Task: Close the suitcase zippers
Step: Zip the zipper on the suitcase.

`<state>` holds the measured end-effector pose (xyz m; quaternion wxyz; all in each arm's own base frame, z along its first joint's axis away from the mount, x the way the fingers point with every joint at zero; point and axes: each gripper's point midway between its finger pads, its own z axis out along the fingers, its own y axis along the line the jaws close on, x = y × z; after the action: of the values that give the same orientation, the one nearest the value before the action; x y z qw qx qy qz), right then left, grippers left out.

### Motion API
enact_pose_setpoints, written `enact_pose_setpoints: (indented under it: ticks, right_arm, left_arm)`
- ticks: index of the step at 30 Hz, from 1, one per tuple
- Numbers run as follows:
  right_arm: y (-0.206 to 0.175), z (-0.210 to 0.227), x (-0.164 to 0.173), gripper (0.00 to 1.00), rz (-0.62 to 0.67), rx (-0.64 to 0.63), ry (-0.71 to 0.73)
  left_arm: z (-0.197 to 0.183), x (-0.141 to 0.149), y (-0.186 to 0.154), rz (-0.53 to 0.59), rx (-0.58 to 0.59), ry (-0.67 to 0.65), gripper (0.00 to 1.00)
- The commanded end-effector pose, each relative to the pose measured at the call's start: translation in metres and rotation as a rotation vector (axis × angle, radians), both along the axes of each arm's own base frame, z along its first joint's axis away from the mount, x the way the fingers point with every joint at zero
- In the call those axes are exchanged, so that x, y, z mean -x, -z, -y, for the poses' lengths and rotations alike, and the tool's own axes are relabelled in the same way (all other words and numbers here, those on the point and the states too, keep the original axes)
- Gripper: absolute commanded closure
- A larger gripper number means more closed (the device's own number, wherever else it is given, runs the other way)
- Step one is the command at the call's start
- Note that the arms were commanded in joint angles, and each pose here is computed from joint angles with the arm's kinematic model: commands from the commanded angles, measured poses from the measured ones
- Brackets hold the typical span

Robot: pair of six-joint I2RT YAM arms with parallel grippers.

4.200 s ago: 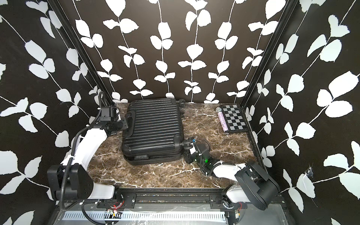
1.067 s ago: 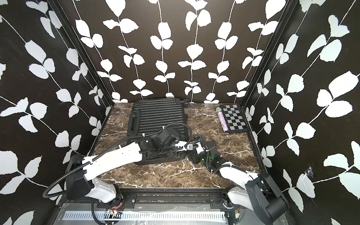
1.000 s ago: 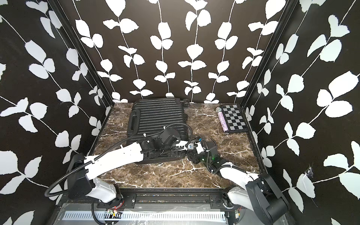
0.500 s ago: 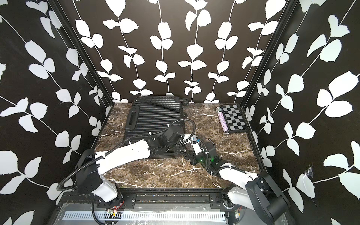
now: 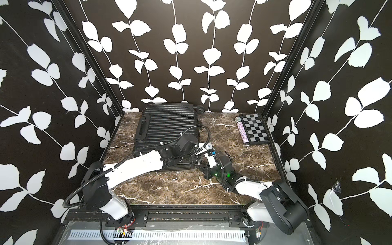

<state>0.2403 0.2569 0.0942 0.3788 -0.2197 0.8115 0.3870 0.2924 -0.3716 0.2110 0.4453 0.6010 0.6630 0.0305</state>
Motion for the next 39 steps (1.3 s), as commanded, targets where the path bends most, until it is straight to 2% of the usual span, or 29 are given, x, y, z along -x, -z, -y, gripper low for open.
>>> enact_pose_setpoints:
  ticks: [1, 5, 13, 21, 23, 25, 27, 35, 37, 39]
  right_arm:
    - [-0.011, -0.021, 0.017, 1.0, 0.057, -0.057, -0.089]
    - [-0.014, -0.028, 0.016, 1.0, 0.082, -0.061, -0.069]
    - [-0.024, -0.055, 0.028, 1.0, 0.104, -0.086, -0.144]
    - [-0.023, -0.069, 0.022, 1.0, 0.102, -0.095, -0.12]
    - [-0.02, -0.065, 0.015, 1.0, 0.098, -0.078, -0.068]
    - [-0.015, -0.053, 0.004, 1.0, 0.102, -0.041, 0.015]
    - [-0.01, -0.042, -0.003, 1.0, 0.113, 0.001, 0.081]
    - [-0.006, -0.025, -0.014, 1.0, 0.124, 0.106, 0.161]
    - [-0.003, -0.023, -0.016, 1.0, 0.119, 0.131, 0.166]
    - [0.0, -0.021, -0.019, 1.0, 0.11, 0.156, 0.175]
  left_arm:
    - [-0.004, -0.038, -0.025, 0.009, 0.165, -0.157, 0.25]
    - [0.001, -0.04, -0.021, -0.015, 0.189, -0.168, 0.35]
    - [0.017, -0.041, -0.01, -0.082, 0.227, -0.149, 0.51]
    - [0.032, -0.04, -0.011, -0.135, 0.273, -0.125, 0.54]
    - [0.033, -0.041, -0.016, -0.138, 0.278, -0.13, 0.48]
    - [0.03, -0.042, -0.025, -0.139, 0.289, -0.143, 0.3]
    - [0.026, -0.042, -0.038, -0.144, 0.306, -0.16, 0.18]
    - [-0.002, -0.025, -0.095, -0.166, 0.395, -0.143, 0.05]
    - [-0.024, -0.031, -0.109, -0.155, 0.426, -0.229, 0.01]
    - [-0.056, -0.043, -0.118, -0.195, 0.457, -0.341, 0.01]
